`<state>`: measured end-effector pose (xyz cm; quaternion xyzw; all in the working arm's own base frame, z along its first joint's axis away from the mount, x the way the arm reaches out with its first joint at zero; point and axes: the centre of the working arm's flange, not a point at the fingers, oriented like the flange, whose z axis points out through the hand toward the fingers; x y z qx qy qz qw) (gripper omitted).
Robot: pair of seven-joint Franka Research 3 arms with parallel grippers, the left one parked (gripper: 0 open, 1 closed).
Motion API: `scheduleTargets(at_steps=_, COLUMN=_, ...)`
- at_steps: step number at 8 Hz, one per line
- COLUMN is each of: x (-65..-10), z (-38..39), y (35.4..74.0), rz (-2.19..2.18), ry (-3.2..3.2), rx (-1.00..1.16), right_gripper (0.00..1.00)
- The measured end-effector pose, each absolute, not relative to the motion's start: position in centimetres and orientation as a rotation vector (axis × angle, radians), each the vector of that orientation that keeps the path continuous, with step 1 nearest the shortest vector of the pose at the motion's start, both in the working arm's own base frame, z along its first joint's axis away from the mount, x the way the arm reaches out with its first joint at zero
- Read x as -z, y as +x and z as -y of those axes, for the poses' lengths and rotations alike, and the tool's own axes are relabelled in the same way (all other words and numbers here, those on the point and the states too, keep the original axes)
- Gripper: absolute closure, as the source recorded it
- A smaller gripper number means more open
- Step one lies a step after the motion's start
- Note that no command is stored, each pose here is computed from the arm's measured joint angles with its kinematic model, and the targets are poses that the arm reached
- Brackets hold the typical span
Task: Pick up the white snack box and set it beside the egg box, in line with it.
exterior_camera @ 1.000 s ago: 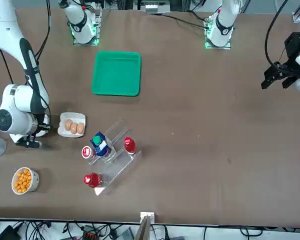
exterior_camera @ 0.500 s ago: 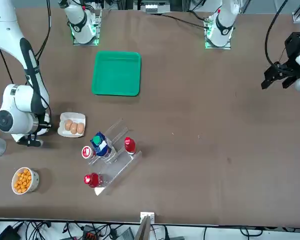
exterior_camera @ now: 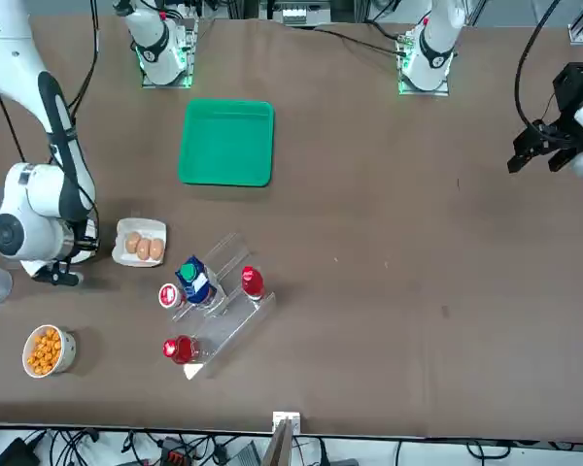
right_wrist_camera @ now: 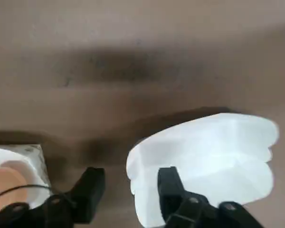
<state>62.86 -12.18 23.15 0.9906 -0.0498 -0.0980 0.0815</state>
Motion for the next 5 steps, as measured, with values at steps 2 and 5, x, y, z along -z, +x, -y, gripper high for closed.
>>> scheduleTargets(at_steps=2, x=-29.9, z=12.0, y=64.0, rz=0.181, ry=2.967, rx=0.207, right_gripper=0.0)
scheduleTargets(at_steps=5, x=-43.5, z=7.1, y=64.5, rz=0.239, ry=3.117, rx=0.143, right_gripper=0.0)
